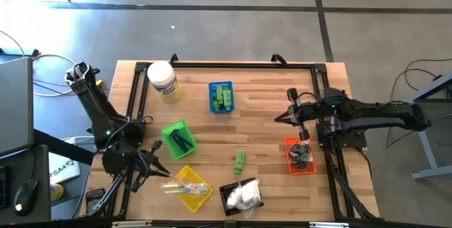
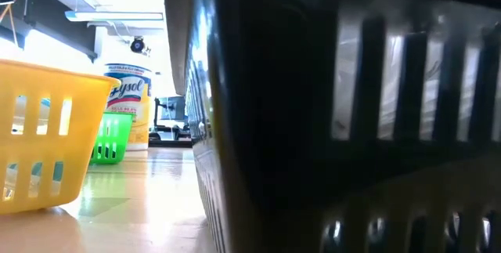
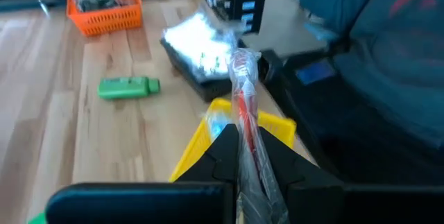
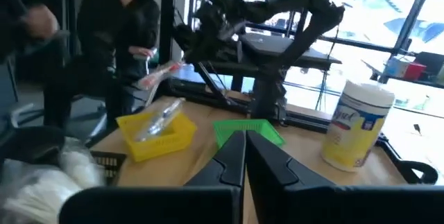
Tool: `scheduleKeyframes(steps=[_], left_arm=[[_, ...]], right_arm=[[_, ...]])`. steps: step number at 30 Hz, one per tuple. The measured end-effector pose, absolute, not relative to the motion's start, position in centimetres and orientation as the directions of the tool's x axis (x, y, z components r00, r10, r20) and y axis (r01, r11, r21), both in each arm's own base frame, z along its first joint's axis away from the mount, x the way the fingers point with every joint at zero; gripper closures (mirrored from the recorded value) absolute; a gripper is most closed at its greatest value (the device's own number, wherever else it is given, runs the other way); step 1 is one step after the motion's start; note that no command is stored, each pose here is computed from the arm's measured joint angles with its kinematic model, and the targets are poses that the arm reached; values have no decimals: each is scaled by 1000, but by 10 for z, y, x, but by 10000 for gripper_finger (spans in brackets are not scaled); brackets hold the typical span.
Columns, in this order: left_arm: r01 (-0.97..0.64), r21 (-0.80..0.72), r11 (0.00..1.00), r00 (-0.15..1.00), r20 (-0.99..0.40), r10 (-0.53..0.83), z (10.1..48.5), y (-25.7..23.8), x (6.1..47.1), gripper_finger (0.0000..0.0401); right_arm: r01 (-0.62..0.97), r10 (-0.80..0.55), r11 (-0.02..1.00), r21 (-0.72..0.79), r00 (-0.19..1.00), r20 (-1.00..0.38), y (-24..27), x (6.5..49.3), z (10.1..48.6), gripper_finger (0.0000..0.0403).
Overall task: Pick & Place Travel size toiletries
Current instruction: Put the red toothbrush into the yellow bin
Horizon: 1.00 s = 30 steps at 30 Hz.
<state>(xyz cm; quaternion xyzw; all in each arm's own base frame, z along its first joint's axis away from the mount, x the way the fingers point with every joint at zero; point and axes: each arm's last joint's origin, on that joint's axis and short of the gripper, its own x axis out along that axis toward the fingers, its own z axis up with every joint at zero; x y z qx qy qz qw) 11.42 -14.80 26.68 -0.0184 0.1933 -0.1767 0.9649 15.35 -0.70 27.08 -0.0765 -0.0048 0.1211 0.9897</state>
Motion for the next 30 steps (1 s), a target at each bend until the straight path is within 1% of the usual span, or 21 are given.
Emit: scheduleKeyframes(steps=[2,6,11,17,23,30], left_arm=[[327,-126,937,872,-342,-351,263,-150,111,382],[317,-174,932,864,-354,-360,246,-152,108,382],[286,-191,939,848,-406,-341,228,-158,111,382],[249,-184,951,830,-465,-308,212,-167,117,382],[246,-180,952,829,-470,-303,203,-177,123,382],[234,-140,962,815,-511,-273,186,-186,128,382]], right_arm=[[-212,217,965,-152,976,11,-8,141,275,399],[-145,152,979,-145,988,32,-11,118,280,399],[-164,171,976,-141,984,44,-9,101,280,400],[-157,165,977,-141,985,49,-9,98,281,400],[-117,122,984,-133,992,30,-10,98,279,400],[-111,115,985,-133,993,30,-11,98,279,400]])
